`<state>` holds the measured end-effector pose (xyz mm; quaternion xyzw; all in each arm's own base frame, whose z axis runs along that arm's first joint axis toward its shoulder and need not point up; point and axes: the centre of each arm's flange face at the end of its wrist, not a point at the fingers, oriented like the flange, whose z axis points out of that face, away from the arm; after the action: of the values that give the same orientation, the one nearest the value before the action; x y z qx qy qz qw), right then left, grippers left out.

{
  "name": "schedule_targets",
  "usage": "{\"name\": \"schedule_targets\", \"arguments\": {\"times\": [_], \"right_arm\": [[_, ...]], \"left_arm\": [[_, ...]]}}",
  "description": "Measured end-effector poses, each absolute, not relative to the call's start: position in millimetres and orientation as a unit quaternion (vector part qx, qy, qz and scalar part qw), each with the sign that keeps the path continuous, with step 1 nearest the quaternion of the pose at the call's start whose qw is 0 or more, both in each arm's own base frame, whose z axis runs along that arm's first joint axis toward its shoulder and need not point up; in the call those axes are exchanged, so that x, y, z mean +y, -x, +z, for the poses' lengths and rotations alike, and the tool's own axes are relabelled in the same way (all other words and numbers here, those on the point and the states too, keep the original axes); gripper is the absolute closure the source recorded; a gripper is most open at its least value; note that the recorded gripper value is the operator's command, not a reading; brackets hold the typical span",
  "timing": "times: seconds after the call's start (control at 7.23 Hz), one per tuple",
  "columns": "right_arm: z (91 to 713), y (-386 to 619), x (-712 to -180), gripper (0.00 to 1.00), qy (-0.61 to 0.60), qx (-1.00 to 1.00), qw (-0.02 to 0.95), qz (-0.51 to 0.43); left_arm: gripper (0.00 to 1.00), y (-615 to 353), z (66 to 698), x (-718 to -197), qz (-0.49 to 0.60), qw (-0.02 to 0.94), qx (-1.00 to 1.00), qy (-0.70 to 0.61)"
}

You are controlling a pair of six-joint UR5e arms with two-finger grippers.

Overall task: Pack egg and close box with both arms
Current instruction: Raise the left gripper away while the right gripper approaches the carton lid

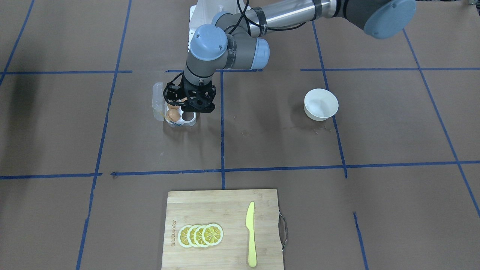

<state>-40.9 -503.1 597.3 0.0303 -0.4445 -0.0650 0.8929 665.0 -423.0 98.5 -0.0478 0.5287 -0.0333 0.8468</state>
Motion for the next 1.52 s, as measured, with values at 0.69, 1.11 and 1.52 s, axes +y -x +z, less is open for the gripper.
{"name": "schedule_targets", "arguments": {"times": [0.69,1.11,1.52], "right_arm": [[561.5,59.6,-502.5,0.55,-0.034,-0.451,0.890,-0.056],[490.5,116.4,-488.3,1.00,-0.023,-0.472,0.881,-0.017],[440.4,206.7,-469.1,1.00,-0.032,-0.488,0.872,0.017]], "left_arm": [[0.30,-536.4,148.9,-435.5,-0.026,0.855,0.519,-0.003],[0.31,-405.9,213.6,-468.7,-0.015,0.869,0.490,-0.075],[0.30,-291.6,282.6,-497.0,0.037,0.895,0.427,-0.128]]}}
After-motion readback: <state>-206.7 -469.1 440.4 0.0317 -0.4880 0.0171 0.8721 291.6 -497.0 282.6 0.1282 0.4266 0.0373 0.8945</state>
